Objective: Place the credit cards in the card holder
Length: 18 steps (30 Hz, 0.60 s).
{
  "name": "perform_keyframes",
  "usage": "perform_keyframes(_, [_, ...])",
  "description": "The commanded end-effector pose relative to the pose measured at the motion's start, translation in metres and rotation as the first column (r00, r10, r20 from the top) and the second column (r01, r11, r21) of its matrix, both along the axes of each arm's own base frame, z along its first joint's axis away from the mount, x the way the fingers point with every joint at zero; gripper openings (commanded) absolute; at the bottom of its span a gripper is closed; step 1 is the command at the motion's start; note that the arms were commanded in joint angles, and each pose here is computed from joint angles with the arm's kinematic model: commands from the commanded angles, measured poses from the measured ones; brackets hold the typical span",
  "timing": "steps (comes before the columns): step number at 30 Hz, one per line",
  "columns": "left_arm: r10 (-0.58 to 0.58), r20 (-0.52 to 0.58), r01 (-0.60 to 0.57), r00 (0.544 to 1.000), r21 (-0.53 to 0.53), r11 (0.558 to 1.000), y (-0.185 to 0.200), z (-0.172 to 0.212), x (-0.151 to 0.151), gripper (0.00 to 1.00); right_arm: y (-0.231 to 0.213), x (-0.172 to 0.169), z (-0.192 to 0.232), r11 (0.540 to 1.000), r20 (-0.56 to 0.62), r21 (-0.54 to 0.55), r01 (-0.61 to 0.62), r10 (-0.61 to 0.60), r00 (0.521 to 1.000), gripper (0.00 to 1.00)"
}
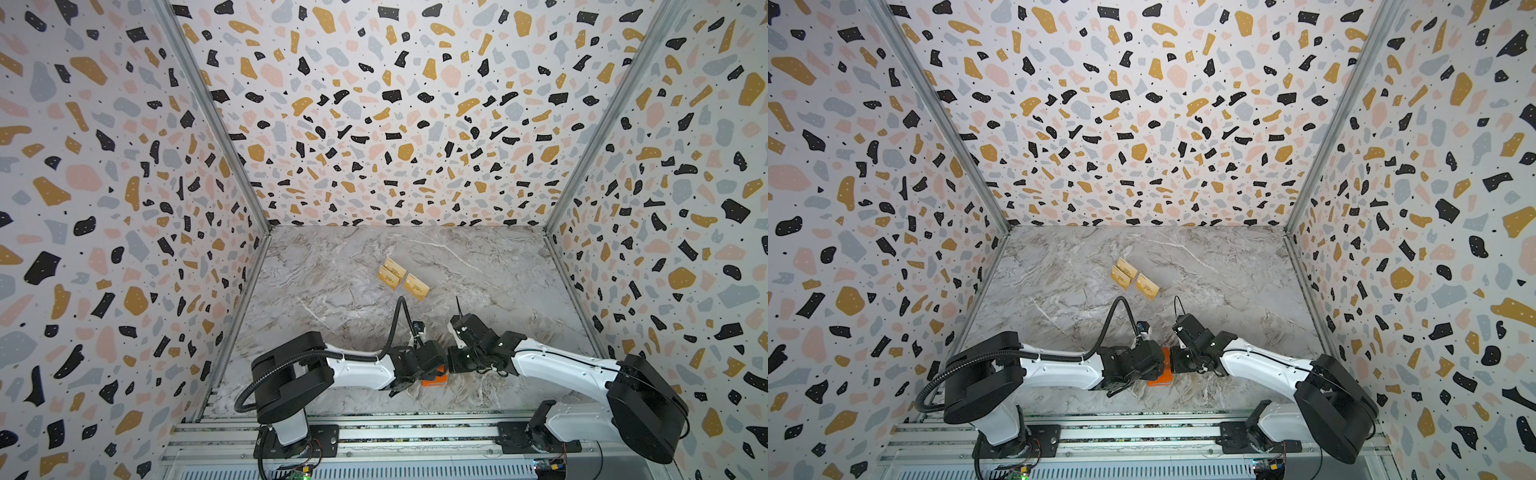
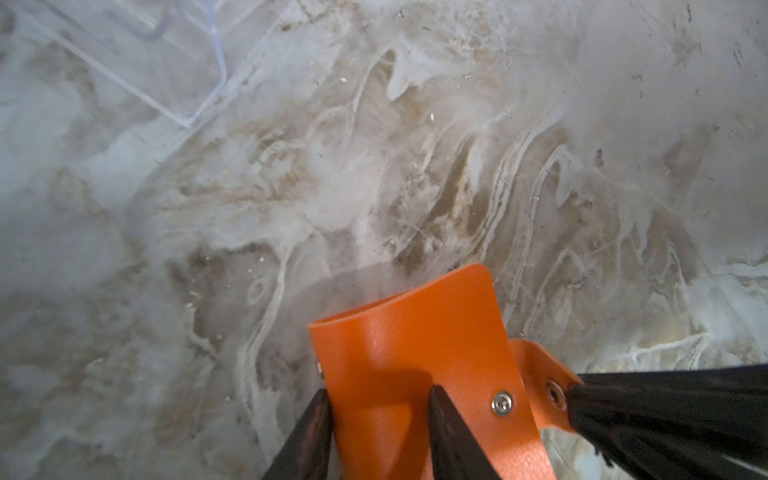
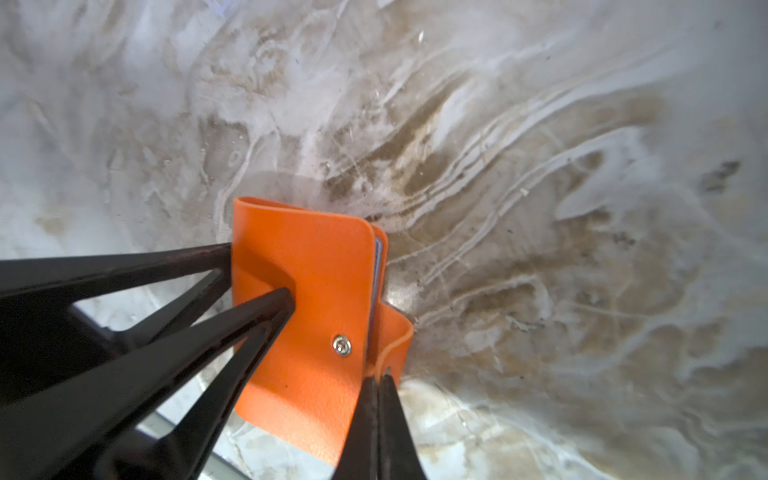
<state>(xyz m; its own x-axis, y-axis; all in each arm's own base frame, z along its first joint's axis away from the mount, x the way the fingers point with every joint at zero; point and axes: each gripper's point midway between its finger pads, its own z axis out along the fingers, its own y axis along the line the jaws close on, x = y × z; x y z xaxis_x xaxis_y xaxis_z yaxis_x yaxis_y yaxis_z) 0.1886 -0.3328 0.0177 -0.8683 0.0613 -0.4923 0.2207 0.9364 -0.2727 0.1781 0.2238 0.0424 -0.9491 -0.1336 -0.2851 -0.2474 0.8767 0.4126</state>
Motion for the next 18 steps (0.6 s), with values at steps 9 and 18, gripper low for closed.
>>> perform_keyframes(9, [-0.019,-0.205,0.079,0.979,0.293,0.953,0.070,-0.068,-0.048,0.40,0.021,0.008,0.017,0.985,0.044,0.162,-0.062,0.056,0.997,0.00])
perform_keyframes(18, [-0.020,-0.206,0.080,0.978,0.289,0.954,0.069,-0.068,-0.048,0.40,0.023,0.010,0.008,0.988,0.025,0.124,-0.089,0.087,0.996,0.00])
